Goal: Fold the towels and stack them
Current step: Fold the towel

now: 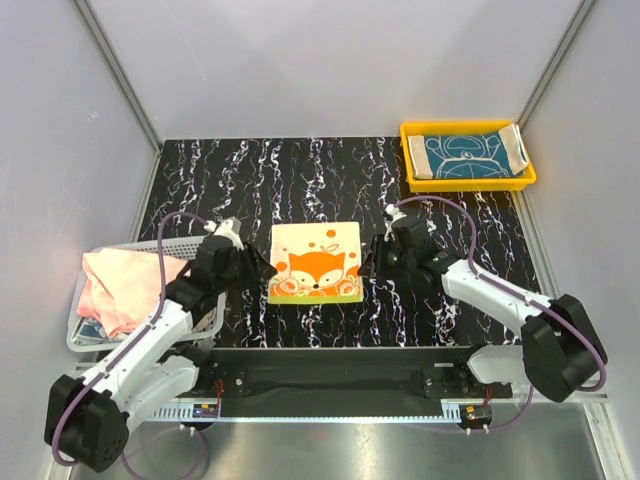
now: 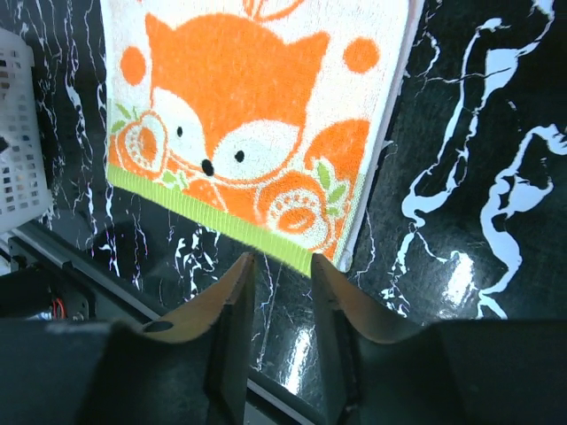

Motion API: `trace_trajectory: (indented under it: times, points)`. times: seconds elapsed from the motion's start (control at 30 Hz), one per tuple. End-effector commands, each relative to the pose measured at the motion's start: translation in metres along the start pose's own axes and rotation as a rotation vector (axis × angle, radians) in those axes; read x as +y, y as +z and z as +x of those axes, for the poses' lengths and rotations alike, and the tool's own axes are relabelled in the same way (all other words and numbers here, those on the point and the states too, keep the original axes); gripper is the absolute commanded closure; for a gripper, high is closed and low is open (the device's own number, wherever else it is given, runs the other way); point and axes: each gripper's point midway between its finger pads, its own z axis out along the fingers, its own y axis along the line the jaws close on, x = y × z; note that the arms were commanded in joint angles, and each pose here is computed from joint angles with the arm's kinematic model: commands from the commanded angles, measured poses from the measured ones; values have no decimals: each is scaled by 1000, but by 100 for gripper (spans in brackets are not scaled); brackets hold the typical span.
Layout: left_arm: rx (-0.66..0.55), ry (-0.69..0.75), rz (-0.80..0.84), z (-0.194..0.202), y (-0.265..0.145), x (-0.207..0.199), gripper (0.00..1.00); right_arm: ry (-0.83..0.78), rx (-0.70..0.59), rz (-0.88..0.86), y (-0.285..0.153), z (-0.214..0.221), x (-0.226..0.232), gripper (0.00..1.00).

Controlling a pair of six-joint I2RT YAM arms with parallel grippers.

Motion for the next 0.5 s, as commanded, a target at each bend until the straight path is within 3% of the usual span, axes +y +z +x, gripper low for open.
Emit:
trace_trajectory:
  times: [0.0, 0.2, 0.33, 0.47]
  points:
    - [-76, -8, 5, -27, -13, -15, 56, 0, -77, 14, -12, -21, 10, 61]
    - [-97, -34, -178, -54, 10, 3, 56, -9, -69, 128, 11, -47, 1, 60]
    - [-121, -59, -285, -82, 39, 18, 56, -31, -103, 192, 32, -90, 3, 60]
    - [-78, -42, -355, -98, 79, 35, 59, -13, -69, 301, 63, -111, -25, 61]
